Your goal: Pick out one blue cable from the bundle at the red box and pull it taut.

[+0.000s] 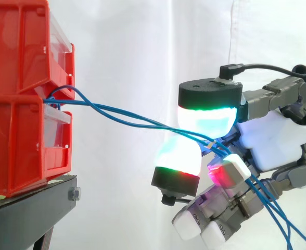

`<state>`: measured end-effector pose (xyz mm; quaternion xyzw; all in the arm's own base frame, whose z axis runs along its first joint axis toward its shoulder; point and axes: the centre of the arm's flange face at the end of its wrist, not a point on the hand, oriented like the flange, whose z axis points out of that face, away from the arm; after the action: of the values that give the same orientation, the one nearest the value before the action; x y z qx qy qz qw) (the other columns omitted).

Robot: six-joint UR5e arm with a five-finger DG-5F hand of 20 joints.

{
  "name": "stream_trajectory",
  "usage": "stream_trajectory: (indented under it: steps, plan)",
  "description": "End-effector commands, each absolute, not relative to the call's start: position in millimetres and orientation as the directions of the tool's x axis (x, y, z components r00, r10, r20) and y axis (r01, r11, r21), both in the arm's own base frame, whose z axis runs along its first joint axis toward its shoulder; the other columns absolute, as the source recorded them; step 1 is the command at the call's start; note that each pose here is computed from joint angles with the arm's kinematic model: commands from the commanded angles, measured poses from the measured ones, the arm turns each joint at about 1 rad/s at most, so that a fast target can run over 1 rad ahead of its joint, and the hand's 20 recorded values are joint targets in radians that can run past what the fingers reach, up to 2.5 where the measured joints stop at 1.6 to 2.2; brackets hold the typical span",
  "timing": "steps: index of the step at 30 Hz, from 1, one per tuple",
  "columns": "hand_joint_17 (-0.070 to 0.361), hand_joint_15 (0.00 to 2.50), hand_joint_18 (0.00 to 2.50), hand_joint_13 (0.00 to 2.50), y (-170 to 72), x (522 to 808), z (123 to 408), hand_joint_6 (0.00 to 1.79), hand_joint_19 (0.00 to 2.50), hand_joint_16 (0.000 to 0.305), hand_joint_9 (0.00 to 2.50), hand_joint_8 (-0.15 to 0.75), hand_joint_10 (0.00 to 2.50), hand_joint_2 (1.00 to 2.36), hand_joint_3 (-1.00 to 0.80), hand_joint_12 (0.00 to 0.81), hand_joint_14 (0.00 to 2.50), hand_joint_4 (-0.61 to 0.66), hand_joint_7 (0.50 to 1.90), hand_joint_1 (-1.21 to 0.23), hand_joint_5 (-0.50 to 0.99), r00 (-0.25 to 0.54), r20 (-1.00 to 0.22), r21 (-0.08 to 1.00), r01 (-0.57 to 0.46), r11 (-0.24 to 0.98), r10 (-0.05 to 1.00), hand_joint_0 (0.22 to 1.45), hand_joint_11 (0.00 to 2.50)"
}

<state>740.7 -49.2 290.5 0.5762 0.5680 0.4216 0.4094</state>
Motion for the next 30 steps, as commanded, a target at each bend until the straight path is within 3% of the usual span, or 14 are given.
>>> stream_trajectory:
  steps: [1, 10, 16, 26, 30]
  plan:
    - [0.056, 0.27, 0.45, 0.57, -50.2, 740.3, 290.2, 0.89, 0.36, 0.025, 1.1, 0.3, 0.02, 1.01, -0.22, 0.17, 0.01, 0.06, 0.95, -0.84, -0.17, 0.001, 0.021, 0.95, 0.31, -0.02, 1.0, 0.63, 0.7]
    - [0.053, 0.26, 0.51, 0.6, -49.0, 740.6, 290.3, 0.92, 0.36, 0.024, 1.12, 0.304, 0.02, 1.02, -0.29, 0.161, 0.01, 0.0, 1.0, -0.83, -0.16, -0.001, 0.021, 0.951, 0.309, -0.019, 1.0, 0.67, 0.69]
    - [0.052, 0.26, 0.58, 0.64, -49.0, 740.6, 290.3, 0.93, 0.35, 0.023, 1.15, 0.305, 0.02, 1.02, -0.3, 0.158, 0.01, -0.09, 1.16, -0.84, -0.16, -0.001, 0.021, 0.951, 0.309, -0.019, 1.0, 0.73, 0.7]
    - [0.056, 0.24, 0.68, 0.68, -48.6, 740.4, 290.2, 0.95, 0.34, 0.025, 1.18, 0.31, 0.02, 1.0, -0.5, 0.155, 0.01, -0.14, 1.09, -0.88, -0.16, -0.005, 0.023, 0.95, 0.31, -0.021, 1.0, 0.79, 0.73]
    - [0.056, 0.24, 0.71, 0.7, -48.5, 740.7, 290.9, 0.95, 0.34, 0.025, 1.18, 0.307, 0.02, 1.0, -0.5, 0.153, 0.01, -0.14, 1.08, -0.89, -0.16, -0.004, 0.027, 0.951, 0.309, -0.024, 1.0, 0.79, 0.73]
